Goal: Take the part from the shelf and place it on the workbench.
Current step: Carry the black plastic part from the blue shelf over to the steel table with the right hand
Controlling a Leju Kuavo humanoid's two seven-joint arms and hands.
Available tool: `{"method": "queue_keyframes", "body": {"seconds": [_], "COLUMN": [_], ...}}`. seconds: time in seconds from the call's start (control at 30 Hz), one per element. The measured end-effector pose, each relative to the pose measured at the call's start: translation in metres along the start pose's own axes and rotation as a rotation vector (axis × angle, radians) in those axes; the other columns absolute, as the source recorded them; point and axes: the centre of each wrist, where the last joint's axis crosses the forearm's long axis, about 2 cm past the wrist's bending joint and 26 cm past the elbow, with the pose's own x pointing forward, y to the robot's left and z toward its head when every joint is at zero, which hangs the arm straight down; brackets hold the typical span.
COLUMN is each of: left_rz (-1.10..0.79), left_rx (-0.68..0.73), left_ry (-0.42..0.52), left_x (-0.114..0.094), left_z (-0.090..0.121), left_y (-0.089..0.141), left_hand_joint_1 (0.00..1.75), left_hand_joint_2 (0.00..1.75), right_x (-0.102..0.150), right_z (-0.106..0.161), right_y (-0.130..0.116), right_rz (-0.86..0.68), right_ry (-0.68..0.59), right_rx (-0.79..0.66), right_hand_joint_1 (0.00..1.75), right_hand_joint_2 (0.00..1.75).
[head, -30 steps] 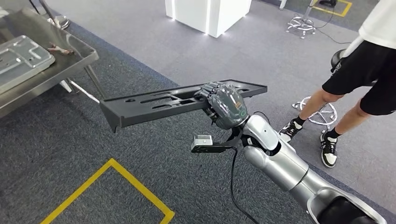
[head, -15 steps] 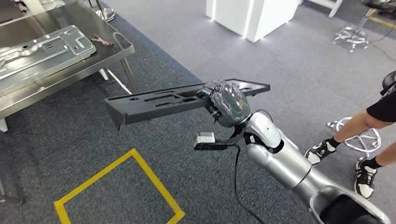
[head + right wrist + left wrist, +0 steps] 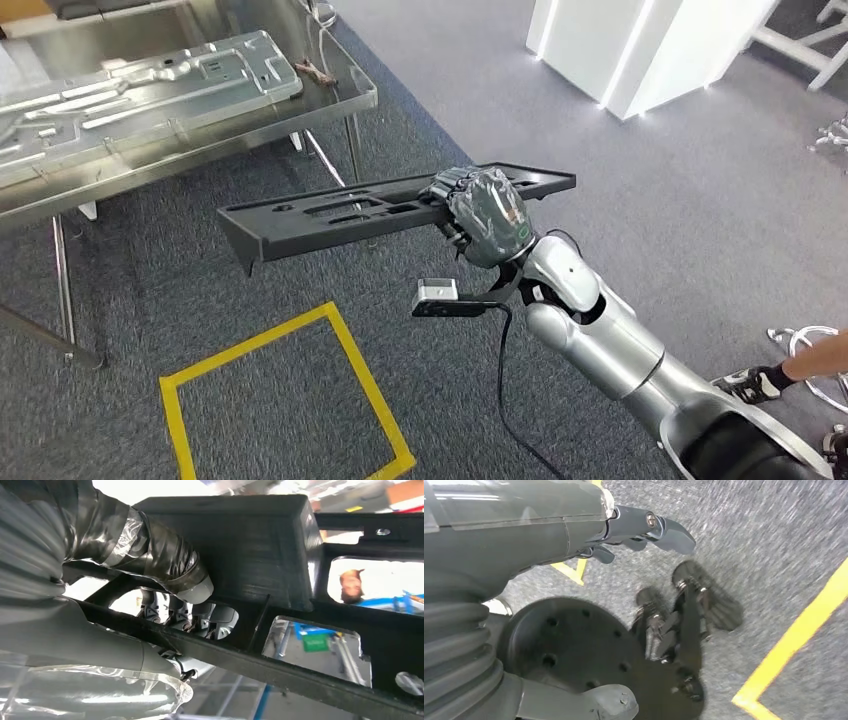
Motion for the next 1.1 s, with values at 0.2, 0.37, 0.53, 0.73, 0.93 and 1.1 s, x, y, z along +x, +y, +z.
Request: {"method": "queue_keyframes", "body": {"seconds": [0.2,0.37,0.53,0.73,0.93,1.1], "left_rz": [0.0,0.001,0.001,0.001,0.001,0.002], "left_rx": [-0.002,-0.006,-0.004,-0.006,-0.008,-0.008], "left_ry": [-0.002,-0.002,-0.003,-0.003,-0.002,-0.002], "left_x": [0.0,0.001,0.001,0.001,0.001,0.0], "left_z": [0.0,0.0,0.0,0.0,0.0,0.0], "left_y": [-0.001,-0.001,0.0,0.0,0.001,0.001], "left_hand_joint_1": [0.0,0.0,0.0,0.0,0.0,0.0], "left_hand_joint_2": [1.75,1.75,1.75,1.75,1.75,1.75], "right_x": [-0.002,-0.003,-0.003,-0.006,-0.011,-0.019], "right_z": [0.003,0.001,-0.002,-0.001,-0.003,-0.006], "right_y": [0.002,0.001,-0.001,-0.002,-0.006,-0.013], "right_rz": [0.003,0.007,0.009,0.011,0.023,0.045], "right_ry": [0.003,-0.001,-0.005,0.006,0.017,0.025], "right_rx": [0.017,0.018,0.014,0.027,0.042,0.047], "right_hand_joint_1": [1.75,1.75,1.75,1.75,1.75,1.75], "right_hand_joint_2": [1.75,1.75,1.75,1.75,1.75,1.75]}}
